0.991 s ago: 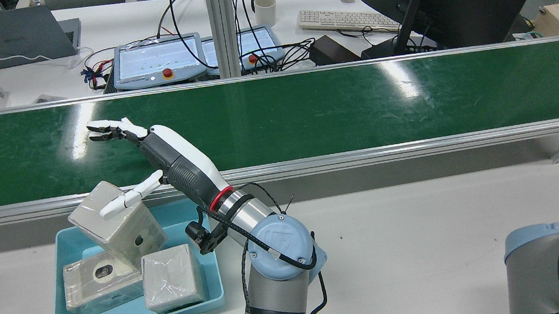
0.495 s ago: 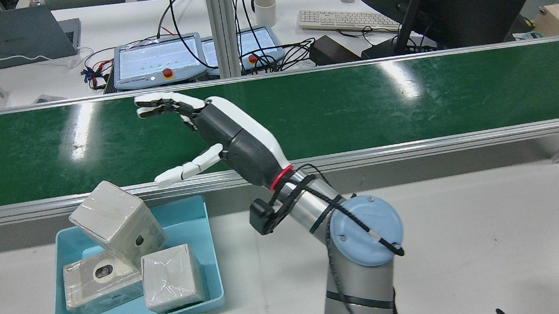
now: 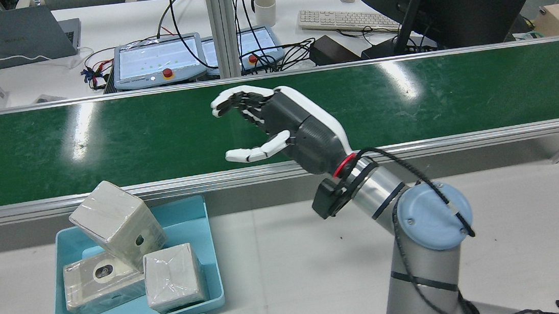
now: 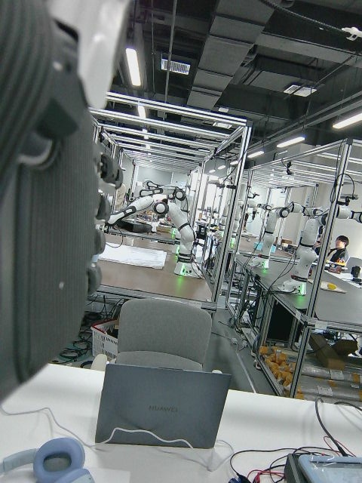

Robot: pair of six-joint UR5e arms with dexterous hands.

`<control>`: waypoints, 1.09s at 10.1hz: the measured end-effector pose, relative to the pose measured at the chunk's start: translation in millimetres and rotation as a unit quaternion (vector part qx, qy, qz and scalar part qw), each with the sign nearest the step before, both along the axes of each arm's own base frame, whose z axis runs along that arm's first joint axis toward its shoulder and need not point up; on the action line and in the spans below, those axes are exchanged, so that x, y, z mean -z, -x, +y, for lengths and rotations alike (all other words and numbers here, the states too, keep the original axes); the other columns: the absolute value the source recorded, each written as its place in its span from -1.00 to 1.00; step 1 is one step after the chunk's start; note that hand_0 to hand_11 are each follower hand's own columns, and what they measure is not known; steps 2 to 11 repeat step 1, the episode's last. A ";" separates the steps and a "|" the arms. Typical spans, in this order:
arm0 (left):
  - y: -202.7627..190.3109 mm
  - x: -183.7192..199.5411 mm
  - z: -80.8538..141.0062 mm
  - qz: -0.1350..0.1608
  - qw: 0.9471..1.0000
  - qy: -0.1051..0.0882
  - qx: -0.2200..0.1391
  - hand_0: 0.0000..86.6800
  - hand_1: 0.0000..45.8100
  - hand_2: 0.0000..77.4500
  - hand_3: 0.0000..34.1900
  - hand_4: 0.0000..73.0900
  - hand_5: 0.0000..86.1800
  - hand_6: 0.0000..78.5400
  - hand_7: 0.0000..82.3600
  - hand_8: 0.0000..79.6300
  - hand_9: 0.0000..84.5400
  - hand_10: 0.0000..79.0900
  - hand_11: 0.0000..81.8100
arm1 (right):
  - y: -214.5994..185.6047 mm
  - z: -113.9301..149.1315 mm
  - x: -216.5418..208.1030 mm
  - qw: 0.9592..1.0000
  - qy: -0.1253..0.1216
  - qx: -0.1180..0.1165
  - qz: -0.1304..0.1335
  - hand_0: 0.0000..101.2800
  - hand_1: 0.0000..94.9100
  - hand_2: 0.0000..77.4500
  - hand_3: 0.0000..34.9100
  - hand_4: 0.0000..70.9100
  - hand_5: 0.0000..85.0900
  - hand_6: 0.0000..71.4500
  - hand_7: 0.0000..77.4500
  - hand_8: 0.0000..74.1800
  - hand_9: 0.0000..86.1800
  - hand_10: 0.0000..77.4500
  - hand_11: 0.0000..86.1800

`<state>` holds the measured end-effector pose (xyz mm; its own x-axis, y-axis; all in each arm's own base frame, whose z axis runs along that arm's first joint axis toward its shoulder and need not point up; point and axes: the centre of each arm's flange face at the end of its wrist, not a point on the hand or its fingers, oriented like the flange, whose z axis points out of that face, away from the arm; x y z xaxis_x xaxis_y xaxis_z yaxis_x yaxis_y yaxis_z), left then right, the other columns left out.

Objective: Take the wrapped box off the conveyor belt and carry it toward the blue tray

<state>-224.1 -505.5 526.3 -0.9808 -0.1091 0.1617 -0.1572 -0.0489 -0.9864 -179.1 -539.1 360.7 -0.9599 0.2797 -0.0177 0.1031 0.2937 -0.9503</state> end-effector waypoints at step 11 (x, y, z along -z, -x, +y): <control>0.0 0.0 0.0 0.000 1.000 0.000 0.000 -1.00 -1.00 -0.97 -1.00 -1.00 -0.97 -1.00 -0.99 -0.99 -1.00 -0.99 -1.00 | -29.6 -5.5 -9.2 1.000 0.005 -0.013 0.005 0.02 -0.68 0.11 -0.99 0.49 0.64 0.47 0.83 0.22 0.16 0.06 -0.23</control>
